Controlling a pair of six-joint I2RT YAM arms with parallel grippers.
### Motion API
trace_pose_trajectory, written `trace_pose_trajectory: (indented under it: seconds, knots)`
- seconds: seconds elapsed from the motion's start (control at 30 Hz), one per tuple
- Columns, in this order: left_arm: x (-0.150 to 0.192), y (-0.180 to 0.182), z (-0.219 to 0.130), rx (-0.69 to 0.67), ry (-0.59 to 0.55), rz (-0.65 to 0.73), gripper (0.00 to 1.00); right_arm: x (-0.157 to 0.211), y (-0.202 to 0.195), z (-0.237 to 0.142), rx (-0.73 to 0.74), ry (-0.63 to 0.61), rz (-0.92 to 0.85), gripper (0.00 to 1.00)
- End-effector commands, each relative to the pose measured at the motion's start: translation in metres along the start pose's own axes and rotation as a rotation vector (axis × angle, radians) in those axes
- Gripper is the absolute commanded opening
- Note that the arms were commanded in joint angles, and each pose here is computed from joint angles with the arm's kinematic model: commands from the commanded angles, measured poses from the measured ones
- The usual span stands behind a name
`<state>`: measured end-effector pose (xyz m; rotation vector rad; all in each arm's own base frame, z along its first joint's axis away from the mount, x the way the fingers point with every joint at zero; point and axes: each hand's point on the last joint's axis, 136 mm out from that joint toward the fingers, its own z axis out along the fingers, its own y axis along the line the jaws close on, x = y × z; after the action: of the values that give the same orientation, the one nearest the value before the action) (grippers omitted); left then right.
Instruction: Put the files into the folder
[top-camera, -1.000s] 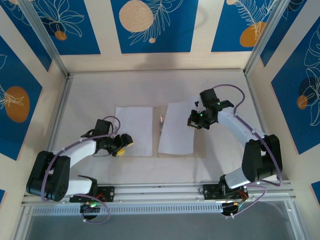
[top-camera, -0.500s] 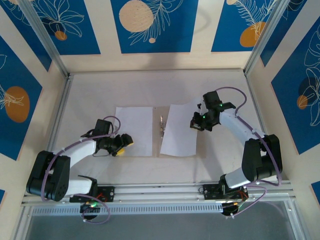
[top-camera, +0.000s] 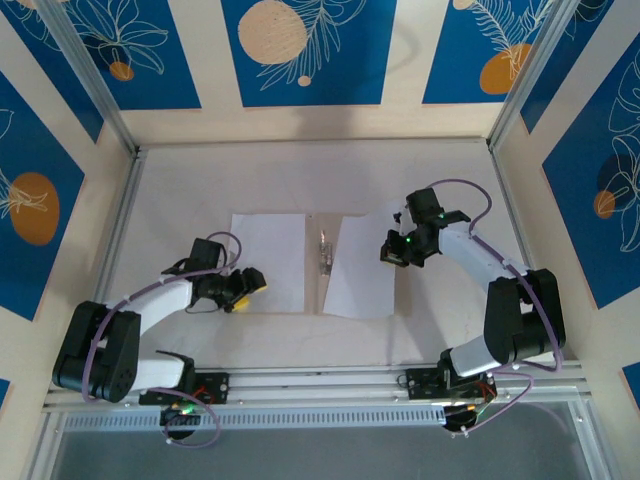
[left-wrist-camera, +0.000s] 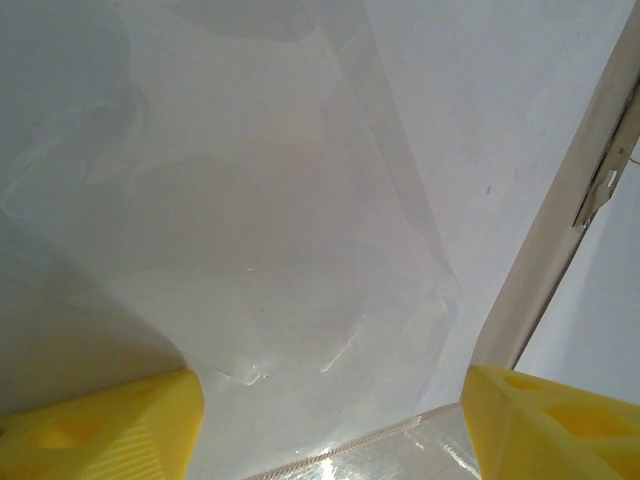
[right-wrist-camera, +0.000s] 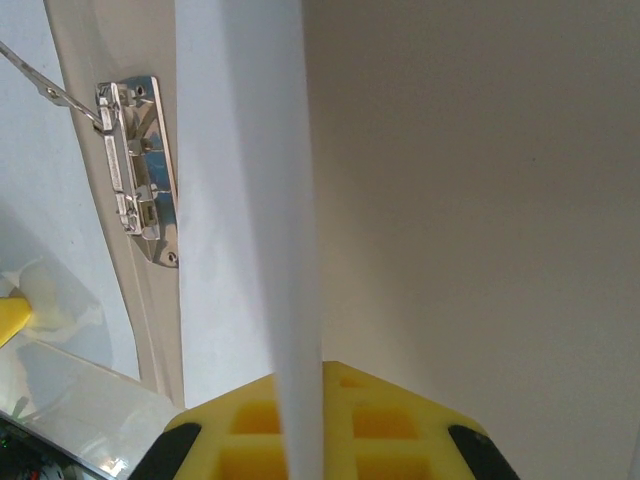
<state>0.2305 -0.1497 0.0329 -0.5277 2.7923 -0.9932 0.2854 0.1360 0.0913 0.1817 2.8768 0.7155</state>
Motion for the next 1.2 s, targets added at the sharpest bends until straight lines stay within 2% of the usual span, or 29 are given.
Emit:
trace_pose_trajectory:
  seconds: [0.0, 0.33, 0.6, 0.9, 1.17]
  knots:
    - [0.017, 0.025, 0.004, -0.081, 0.07, -0.05, 0.72, 0.0, 0.01, -0.004, -0.06, -0.01, -0.057, 0.0]
    - [0.017, 0.024, 0.005, -0.079, 0.076, -0.045, 0.72, -0.007, 0.022, -0.003, -0.108, -0.026, -0.177, 0.0]
    - [0.018, 0.023, 0.004, -0.081, 0.085, -0.033, 0.71, -0.012, 0.017, -0.003, -0.051, -0.009, -0.239, 0.0]
    - [0.005, 0.035, -0.01, -0.199, 0.046, 0.011, 0.71, -0.014, 0.017, -0.005, -0.031, 0.014, -0.271, 0.0]
    - [0.005, 0.037, -0.007, -0.198, 0.06, 0.008, 0.71, -0.003, 0.035, 0.004, -0.139, 0.046, -0.259, 0.0]
